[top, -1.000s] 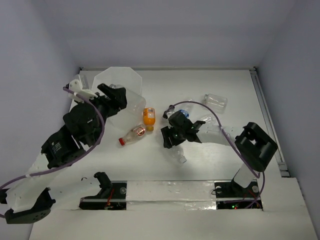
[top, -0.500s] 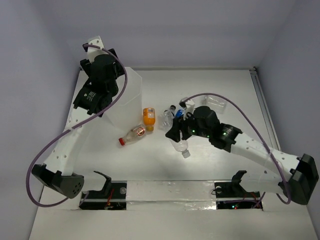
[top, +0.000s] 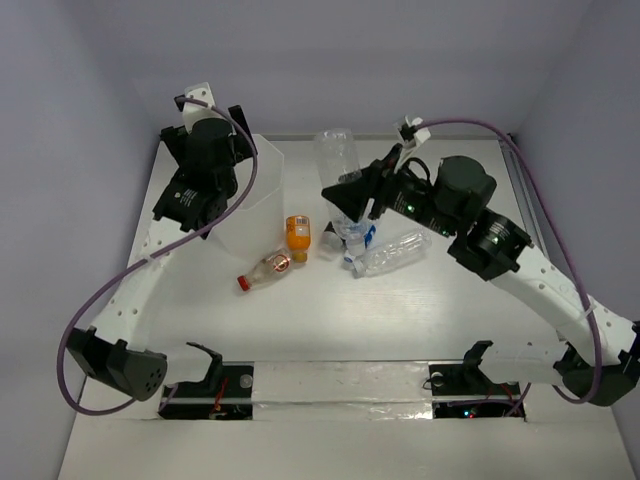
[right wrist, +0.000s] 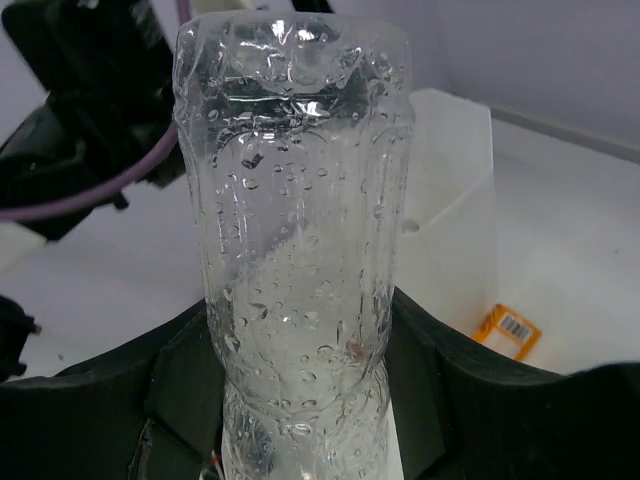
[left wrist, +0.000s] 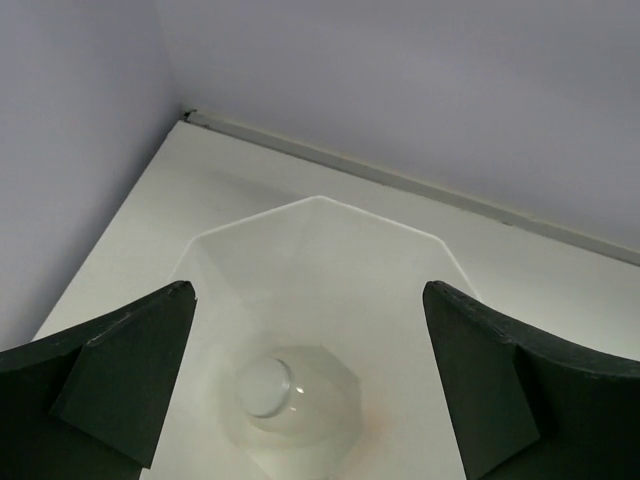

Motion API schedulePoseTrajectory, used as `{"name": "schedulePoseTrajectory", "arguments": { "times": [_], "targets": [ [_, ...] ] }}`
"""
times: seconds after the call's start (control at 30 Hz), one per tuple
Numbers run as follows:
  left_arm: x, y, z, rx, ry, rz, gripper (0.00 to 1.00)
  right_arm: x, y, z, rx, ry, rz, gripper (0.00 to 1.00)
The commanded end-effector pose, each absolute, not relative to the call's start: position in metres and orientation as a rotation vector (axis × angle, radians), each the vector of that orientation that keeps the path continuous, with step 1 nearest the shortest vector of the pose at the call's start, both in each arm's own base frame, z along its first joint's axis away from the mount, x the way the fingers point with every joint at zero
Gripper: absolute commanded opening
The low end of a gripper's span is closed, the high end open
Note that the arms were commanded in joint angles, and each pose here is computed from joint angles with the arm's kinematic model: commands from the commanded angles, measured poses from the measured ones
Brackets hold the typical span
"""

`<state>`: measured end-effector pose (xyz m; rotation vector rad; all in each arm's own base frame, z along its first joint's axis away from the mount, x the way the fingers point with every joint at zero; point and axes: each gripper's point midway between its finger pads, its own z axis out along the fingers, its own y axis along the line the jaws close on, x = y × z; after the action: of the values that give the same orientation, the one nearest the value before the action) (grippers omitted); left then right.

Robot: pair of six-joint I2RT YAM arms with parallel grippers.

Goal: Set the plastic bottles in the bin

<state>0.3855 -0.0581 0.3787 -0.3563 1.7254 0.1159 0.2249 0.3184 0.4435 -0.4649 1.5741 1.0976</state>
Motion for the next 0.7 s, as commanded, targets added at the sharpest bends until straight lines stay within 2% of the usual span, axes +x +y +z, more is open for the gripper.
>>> {"name": "schedulePoseTrajectory", "arguments": {
  "times": [0.0, 0.07, 0.13, 0.17, 0.23, 0.3, 0.33, 0.5, 0.53, 0.57, 0.67],
  "targets": [
    [0.358, -0.056, 0.445, -0.372, 1.566, -0.056, 0.98, 0.243, 0.333, 0.482, -0.403, 1.488, 1.107, 0.52],
    [0.347, -0.063, 0.451, -0.347, 1.565, -0.137, 0.98, 0.248, 0.338, 0.507, -0.378, 1.433, 1.131, 0.52],
    [0.33, -0.066, 0.453, -0.326, 1.558, -0.201, 0.97, 0.262, 0.355, 0.506, -0.37, 1.438, 1.136, 0.52],
    [0.323, -0.074, 0.451, -0.301, 1.565, -0.262, 0.95, 0.263, 0.357, 0.525, -0.36, 1.392, 1.155, 0.52],
    [0.306, -0.077, 0.431, -0.27, 1.6, -0.309, 0.92, 0.28, 0.377, 0.519, -0.364, 1.403, 1.158, 0.52],
    [0.295, -0.086, 0.4, -0.245, 1.663, -0.366, 0.82, 0.287, 0.384, 0.543, -0.346, 1.343, 1.17, 0.53],
    [0.28, -0.082, 0.397, -0.245, 1.657, -0.388, 0.78, 0.303, 0.4, 0.528, -0.347, 1.374, 1.152, 0.53],
    [0.244, -0.078, 0.335, -0.245, 1.769, -0.425, 0.57, 0.342, 0.435, 0.53, -0.318, 1.34, 1.126, 0.57],
    [0.234, -0.078, 0.327, -0.24, 1.789, -0.436, 0.56, 0.346, 0.434, 0.548, -0.302, 1.296, 1.12, 0.57],
    [0.23, -0.08, 0.317, -0.233, 1.819, -0.452, 0.56, 0.363, 0.452, 0.522, -0.304, 1.348, 1.097, 0.58],
    [0.221, -0.091, 0.279, -0.22, 1.927, -0.498, 0.56, 0.381, 0.463, 0.521, -0.273, 1.333, 1.073, 0.59]
  ]
}}
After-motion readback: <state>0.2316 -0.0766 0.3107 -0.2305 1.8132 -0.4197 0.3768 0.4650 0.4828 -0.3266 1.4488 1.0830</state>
